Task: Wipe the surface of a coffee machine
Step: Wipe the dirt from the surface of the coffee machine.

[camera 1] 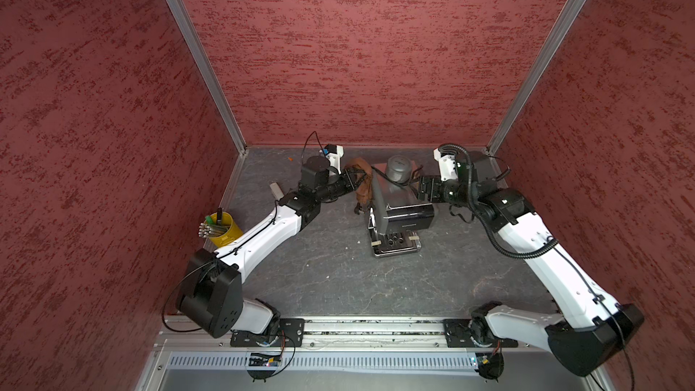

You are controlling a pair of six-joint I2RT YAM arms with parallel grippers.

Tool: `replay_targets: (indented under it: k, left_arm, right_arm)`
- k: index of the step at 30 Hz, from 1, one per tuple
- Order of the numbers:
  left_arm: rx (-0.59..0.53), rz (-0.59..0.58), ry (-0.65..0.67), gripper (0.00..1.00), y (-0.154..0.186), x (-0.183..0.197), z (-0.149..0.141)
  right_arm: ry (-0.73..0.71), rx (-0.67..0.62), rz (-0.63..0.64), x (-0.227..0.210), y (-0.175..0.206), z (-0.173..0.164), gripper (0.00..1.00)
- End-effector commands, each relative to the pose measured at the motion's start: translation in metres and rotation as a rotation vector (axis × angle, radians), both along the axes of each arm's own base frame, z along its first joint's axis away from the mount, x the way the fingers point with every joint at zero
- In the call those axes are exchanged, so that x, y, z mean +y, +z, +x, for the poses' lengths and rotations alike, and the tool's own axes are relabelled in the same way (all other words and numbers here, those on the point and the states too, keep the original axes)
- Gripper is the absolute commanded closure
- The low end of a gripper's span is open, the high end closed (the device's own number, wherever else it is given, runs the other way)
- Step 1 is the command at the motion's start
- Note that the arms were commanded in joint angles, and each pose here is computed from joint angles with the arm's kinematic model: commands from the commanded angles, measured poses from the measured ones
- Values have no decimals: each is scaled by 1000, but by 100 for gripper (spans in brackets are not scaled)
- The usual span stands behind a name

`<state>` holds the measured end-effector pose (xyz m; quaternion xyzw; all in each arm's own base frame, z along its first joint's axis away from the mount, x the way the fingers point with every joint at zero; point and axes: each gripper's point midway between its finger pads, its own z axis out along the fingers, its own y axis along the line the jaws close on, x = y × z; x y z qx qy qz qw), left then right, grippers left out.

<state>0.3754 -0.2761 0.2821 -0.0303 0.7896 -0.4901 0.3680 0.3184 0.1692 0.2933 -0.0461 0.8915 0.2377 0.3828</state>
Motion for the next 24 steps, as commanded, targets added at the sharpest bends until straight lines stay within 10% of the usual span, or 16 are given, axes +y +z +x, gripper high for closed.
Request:
replay_targets:
  k: [1,24]
  left_arm:
    - [-38,-27,-41,100,13,-12,5]
    - [-67,-26,-34,100,58,29,-31]
  right_arm:
    - [38,47,88,10,0,-16,12]
    - [6,-210,-32,-13,83,-6,10]
